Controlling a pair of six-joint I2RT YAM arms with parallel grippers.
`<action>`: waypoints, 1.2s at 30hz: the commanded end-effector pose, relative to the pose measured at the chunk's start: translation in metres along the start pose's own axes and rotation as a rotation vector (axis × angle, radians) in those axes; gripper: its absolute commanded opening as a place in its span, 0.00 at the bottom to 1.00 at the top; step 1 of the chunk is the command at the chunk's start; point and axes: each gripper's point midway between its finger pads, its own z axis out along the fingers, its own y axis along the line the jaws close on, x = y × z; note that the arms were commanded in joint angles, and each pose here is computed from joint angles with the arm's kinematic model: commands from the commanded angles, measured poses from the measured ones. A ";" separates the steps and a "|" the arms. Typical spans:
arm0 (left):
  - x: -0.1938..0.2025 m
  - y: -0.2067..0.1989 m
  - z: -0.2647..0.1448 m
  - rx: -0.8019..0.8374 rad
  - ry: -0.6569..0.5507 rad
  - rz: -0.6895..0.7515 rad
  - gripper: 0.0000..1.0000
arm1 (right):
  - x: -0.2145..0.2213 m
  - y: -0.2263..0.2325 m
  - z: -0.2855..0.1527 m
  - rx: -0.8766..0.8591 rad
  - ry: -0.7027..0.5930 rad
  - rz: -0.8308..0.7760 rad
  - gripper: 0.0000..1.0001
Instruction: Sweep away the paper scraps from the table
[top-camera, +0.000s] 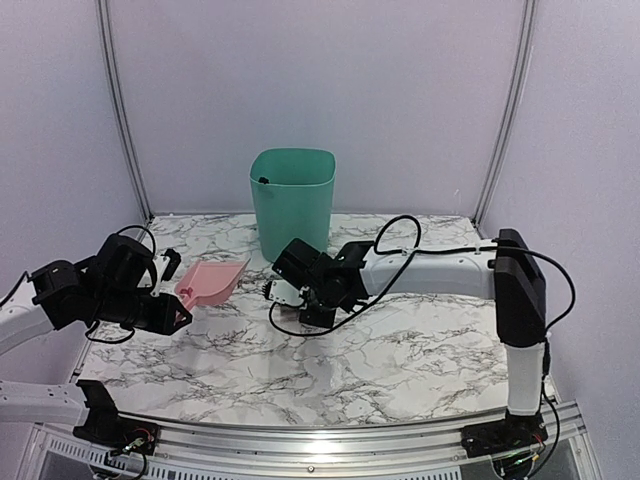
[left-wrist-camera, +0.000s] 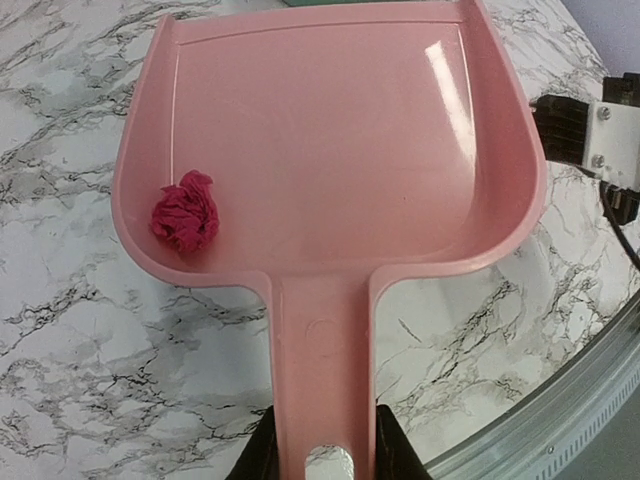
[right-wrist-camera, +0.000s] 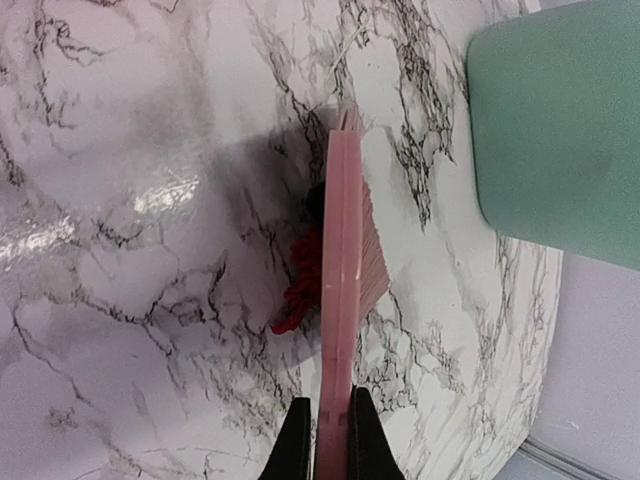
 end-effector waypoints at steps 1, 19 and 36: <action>0.016 0.002 0.005 -0.014 0.064 0.026 0.00 | 0.003 0.002 -0.045 -0.046 -0.060 0.074 0.00; 0.013 -0.035 0.050 -0.079 0.251 0.246 0.00 | 0.082 -0.051 -0.081 0.001 0.024 0.875 0.00; 0.027 -0.032 0.088 -0.178 0.363 0.641 0.00 | 0.018 -0.034 -0.043 -0.208 -0.076 0.962 0.00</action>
